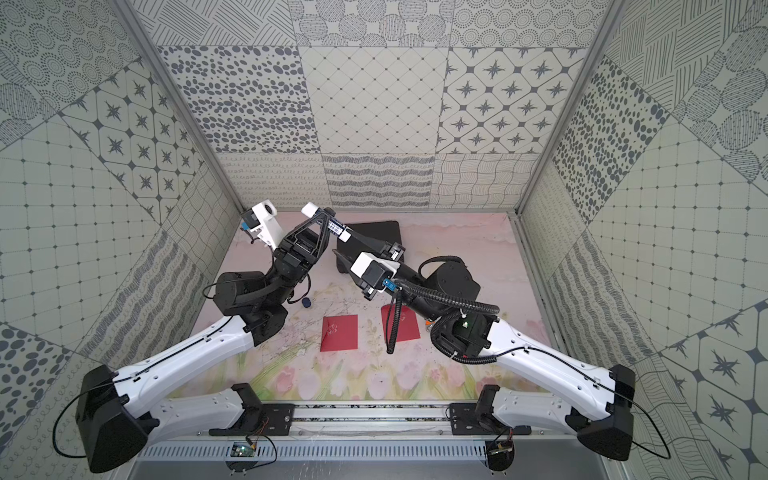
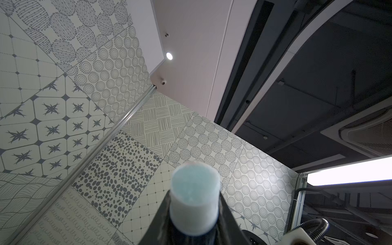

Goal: Seal the envelope with a glue stick
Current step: Unscrew the glue stick.

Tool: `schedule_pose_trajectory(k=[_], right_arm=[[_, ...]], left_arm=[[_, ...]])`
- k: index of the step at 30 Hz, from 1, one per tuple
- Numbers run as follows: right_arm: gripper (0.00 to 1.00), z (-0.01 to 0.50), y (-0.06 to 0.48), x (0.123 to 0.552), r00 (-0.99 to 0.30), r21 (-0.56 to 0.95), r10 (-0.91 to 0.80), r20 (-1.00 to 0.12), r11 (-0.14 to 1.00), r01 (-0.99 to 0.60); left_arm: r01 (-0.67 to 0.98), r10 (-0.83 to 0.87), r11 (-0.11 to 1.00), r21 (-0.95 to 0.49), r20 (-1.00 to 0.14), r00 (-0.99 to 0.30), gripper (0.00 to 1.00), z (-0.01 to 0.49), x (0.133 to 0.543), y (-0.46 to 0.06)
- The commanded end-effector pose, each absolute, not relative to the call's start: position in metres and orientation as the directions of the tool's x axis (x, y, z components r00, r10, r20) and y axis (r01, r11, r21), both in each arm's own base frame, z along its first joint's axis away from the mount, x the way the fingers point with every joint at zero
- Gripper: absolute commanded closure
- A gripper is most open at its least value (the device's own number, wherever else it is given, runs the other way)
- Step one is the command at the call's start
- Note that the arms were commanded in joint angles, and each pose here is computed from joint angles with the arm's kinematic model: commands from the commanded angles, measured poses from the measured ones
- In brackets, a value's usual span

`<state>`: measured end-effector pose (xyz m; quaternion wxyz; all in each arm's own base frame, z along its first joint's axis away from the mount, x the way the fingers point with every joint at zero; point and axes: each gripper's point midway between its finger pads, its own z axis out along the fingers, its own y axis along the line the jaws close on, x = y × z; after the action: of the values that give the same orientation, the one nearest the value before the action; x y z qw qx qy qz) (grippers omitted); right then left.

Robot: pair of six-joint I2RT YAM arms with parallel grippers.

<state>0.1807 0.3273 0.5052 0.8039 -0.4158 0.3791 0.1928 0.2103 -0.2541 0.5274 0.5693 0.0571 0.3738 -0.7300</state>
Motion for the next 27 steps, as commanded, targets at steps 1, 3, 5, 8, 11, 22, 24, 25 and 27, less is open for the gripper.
schedule_pose_trajectory(k=[1,3,5,8,11,22,24,25,27], right_arm=[[0.6,0.51,0.33,0.184,0.635,-0.519,-0.014,-0.773,0.589,-0.619],[0.64,0.512,0.329,0.184,0.633,-0.514,-0.009,-0.774,0.593,-0.62],[0.65,0.513,0.329,0.186,0.63,-0.509,-0.014,-0.777,0.603,-0.614],[0.63,0.513,0.325,0.193,0.619,-0.499,-0.04,-0.784,0.634,-0.591],[0.59,0.515,0.321,0.196,0.614,-0.491,-0.05,-0.788,0.653,-0.577],[0.74,0.517,0.319,0.192,0.607,-0.483,-0.034,-0.794,0.64,-0.597],[0.78,0.519,0.318,0.188,0.6,-0.47,-0.012,-0.8,0.633,-0.614],[0.78,0.519,0.317,0.186,0.588,-0.456,0.003,-0.809,0.628,-0.631],[0.78,0.521,0.313,0.182,0.54,-0.396,0.057,-0.84,0.617,-0.68]], left_arm=[[0.894,-0.813,-0.12,-0.431,-0.475,-0.338,1.0,0.542,0.198,-0.243],[0.894,-0.814,-0.122,-0.43,-0.472,-0.338,1.0,0.543,0.197,-0.242],[0.896,-0.814,-0.125,-0.426,-0.472,-0.338,1.0,0.543,0.196,-0.242],[0.897,-0.814,-0.127,-0.424,-0.472,-0.338,1.0,0.544,0.195,-0.241],[0.896,-0.814,-0.131,-0.424,-0.469,-0.341,1.0,0.544,0.195,-0.241],[0.894,-0.809,-0.156,-0.421,-0.464,-0.36,1.0,0.546,0.193,-0.242],[0.894,-0.807,-0.159,-0.419,-0.467,-0.362,1.0,0.546,0.193,-0.242],[0.896,-0.805,-0.157,-0.416,-0.472,-0.36,1.0,0.545,0.192,-0.243],[0.906,-0.799,-0.158,-0.393,-0.488,-0.351,1.0,0.546,0.189,-0.245]])
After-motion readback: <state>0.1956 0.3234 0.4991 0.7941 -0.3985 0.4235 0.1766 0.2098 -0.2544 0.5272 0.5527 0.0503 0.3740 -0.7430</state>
